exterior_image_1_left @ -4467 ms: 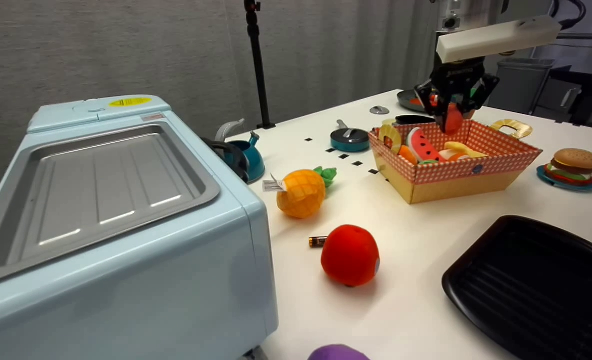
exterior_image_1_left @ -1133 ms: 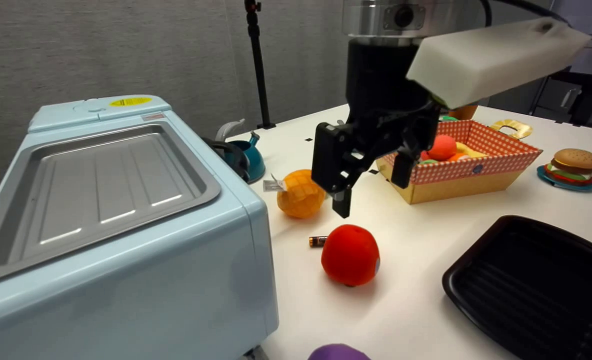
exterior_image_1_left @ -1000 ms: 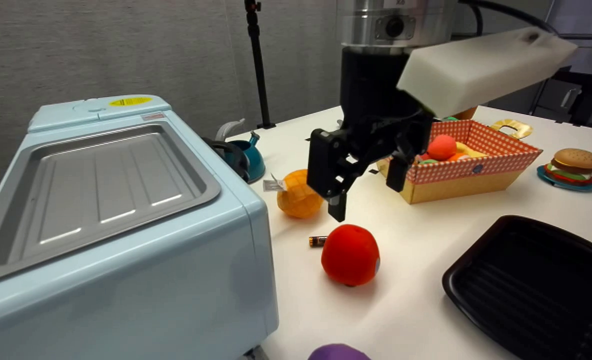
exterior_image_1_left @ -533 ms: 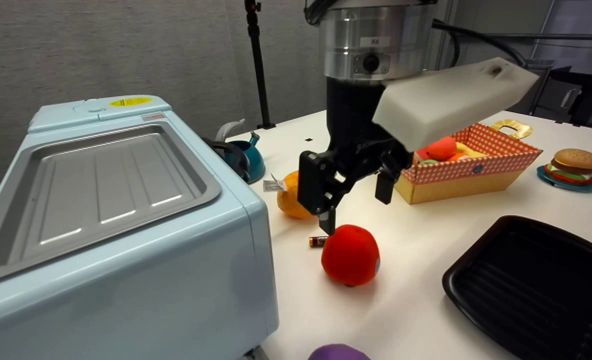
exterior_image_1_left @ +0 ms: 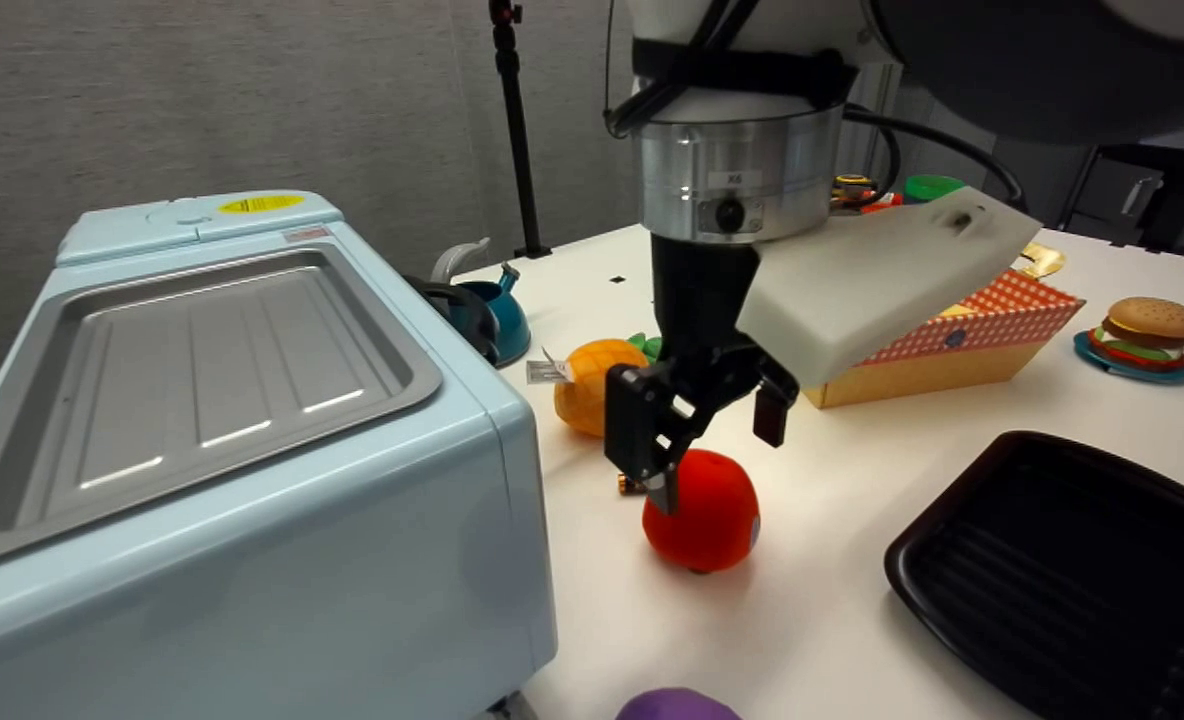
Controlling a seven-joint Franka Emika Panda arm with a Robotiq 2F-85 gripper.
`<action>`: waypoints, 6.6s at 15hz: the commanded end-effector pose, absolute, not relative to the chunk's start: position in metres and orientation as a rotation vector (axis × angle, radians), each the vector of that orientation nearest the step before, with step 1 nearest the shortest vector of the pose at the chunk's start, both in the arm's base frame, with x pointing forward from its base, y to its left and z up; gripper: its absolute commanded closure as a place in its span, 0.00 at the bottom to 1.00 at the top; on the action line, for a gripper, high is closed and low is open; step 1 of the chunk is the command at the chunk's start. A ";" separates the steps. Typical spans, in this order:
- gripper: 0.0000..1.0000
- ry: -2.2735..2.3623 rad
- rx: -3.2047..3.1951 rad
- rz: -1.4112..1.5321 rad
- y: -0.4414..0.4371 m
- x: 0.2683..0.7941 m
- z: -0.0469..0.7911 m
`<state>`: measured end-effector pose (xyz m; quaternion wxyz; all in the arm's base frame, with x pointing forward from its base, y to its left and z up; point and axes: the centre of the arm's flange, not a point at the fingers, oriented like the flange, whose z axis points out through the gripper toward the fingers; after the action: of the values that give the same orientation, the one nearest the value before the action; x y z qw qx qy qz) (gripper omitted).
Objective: Put the orange and apple plush toys inside the basket
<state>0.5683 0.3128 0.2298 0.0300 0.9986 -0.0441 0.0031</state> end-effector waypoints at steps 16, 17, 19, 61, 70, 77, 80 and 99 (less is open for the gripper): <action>0.40 -0.090 3.030 0.006 0.325 0.577 0.192; 0.47 -0.089 3.029 0.008 0.325 0.577 0.192; 0.62 -0.092 3.029 0.014 0.325 0.576 0.195; 0.94 -1.272 2.652 0.239 0.025 0.584 0.325; 0.45 -1.293 2.649 0.174 0.018 0.584 0.309; 0.00 -1.271 2.661 0.189 0.026 0.577 0.315; 0.00 -1.263 2.666 0.208 0.030 0.574 0.321; 0.00 -1.215 2.720 0.469 0.075 0.536 0.410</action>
<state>0.5577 0.0673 0.3988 0.0624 0.9052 -0.3982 0.1345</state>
